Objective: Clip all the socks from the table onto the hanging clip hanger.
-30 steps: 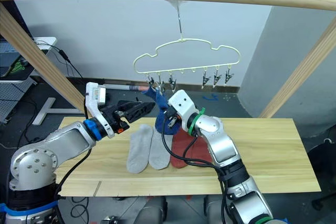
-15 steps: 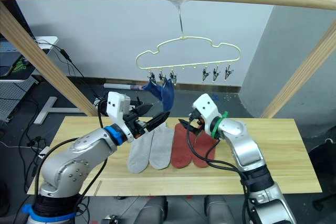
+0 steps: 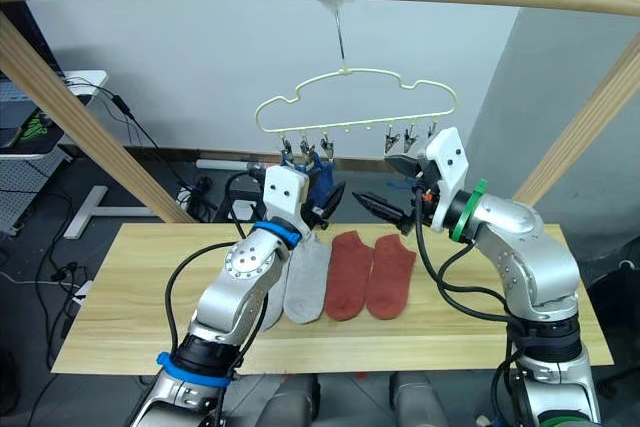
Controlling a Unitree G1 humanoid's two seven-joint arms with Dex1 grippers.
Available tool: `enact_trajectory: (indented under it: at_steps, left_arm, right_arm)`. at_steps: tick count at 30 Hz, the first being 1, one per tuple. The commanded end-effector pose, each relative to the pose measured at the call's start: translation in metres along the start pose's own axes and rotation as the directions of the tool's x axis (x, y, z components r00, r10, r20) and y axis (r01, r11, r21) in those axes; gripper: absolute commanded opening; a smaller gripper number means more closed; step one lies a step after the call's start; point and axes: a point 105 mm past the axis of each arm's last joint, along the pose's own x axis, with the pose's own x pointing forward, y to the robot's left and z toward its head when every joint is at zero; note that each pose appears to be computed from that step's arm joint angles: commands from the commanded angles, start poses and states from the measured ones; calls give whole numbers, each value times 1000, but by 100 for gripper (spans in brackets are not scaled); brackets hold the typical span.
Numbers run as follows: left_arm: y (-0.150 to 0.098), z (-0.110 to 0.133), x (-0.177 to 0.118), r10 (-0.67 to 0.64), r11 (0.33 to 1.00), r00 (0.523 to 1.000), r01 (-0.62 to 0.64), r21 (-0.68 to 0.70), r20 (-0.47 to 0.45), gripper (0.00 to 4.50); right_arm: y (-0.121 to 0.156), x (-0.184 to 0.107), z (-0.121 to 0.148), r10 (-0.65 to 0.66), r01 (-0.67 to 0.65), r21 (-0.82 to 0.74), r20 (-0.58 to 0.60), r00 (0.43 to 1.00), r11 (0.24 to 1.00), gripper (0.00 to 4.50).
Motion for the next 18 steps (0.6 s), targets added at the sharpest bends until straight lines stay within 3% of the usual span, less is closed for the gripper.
enact_trajectory:
  at_steps: [1, 7, 18]
  left_arm:
    - [10, 10, 7, 57, 998, 997, -58, 21, 54, 271]
    - [23, 9, 25, 118, 993, 991, -119, 19, 66, 271]
    - [10, 22, 46, 83, 995, 988, -90, 44, 132, 271]
  right_arm:
    - [7, -2, 15, 16, -15, -36, 42, 999, 999, 450]
    - [6, -4, 19, 6, -4, -31, 45, 999, 999, 450]
    - [1, -5, 23, -15, 18, -51, 42, 999, 999, 450]
